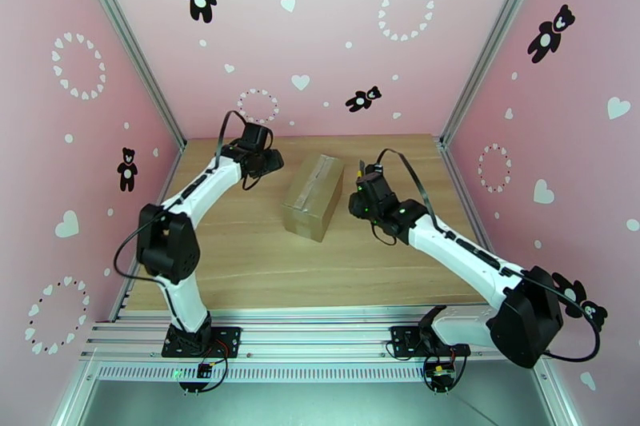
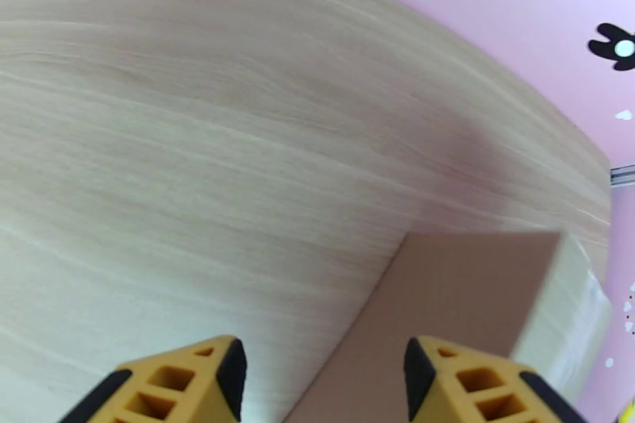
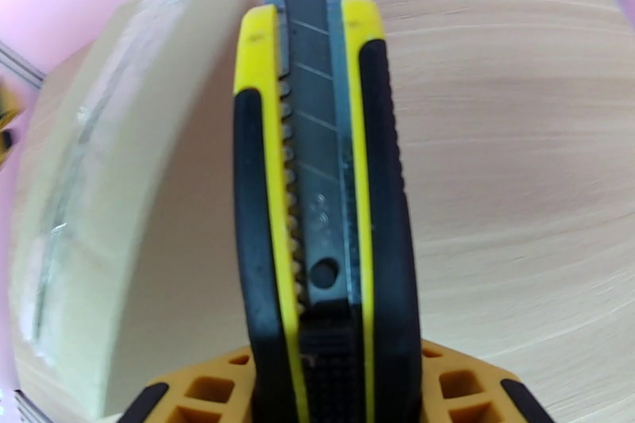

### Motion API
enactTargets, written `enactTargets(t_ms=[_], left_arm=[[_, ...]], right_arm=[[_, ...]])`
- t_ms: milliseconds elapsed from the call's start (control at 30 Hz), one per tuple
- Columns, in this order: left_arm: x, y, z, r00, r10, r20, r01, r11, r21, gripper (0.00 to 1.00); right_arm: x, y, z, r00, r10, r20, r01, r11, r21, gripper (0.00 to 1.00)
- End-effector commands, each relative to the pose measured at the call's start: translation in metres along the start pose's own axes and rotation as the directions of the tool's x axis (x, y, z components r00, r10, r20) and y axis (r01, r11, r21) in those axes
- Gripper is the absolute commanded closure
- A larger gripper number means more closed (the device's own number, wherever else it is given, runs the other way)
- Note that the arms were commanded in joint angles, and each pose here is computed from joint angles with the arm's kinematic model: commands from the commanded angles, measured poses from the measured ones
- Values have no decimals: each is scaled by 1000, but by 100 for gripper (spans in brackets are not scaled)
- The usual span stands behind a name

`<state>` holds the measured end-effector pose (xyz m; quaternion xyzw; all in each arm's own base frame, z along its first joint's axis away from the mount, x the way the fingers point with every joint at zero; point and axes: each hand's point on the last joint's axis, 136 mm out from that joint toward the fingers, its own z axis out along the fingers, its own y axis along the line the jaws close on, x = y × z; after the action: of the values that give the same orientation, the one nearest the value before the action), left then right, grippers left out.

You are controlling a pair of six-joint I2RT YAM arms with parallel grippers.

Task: Unpack the express box

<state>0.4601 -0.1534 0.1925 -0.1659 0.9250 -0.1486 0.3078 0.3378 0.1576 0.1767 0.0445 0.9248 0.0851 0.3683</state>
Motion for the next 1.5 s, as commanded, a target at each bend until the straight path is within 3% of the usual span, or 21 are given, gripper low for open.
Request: enactTargets(t_ms=[0, 233, 400, 700, 933, 1200, 1467], left_arm=[[19, 20, -31, 1000, -21, -14, 21, 999, -47, 40], [90, 48, -66, 993, -4, -116, -10, 993, -121, 40], [134, 49, -77, 982, -36, -186, 20, 996, -89, 40], [173, 29, -66, 963, -30, -268, 17, 998, -52, 40], [168, 15, -41, 964, -35, -265, 21, 998, -55, 40], [156, 17, -28, 974, -21, -227, -4, 994, -110, 40], [140, 40, -24, 982, -5, -187, -29, 984, -177, 40]], right_arm=[[-35, -3, 9, 997, -71, 28, 72, 997, -22, 100], [-98, -1, 76, 989, -135, 67, 139, 988, -64, 100], [-136, 8, 130, 982, -157, 105, 167, 982, -91, 100], [-159, 39, 187, 974, -197, 113, 217, 956, -196, 100], [-146, 59, 180, 966, -237, 107, 256, 937, -239, 100], [-126, 52, 142, 969, -209, 132, 234, 948, -217, 100], [-72, 33, 98, 980, -172, 105, 187, 969, -163, 100]])
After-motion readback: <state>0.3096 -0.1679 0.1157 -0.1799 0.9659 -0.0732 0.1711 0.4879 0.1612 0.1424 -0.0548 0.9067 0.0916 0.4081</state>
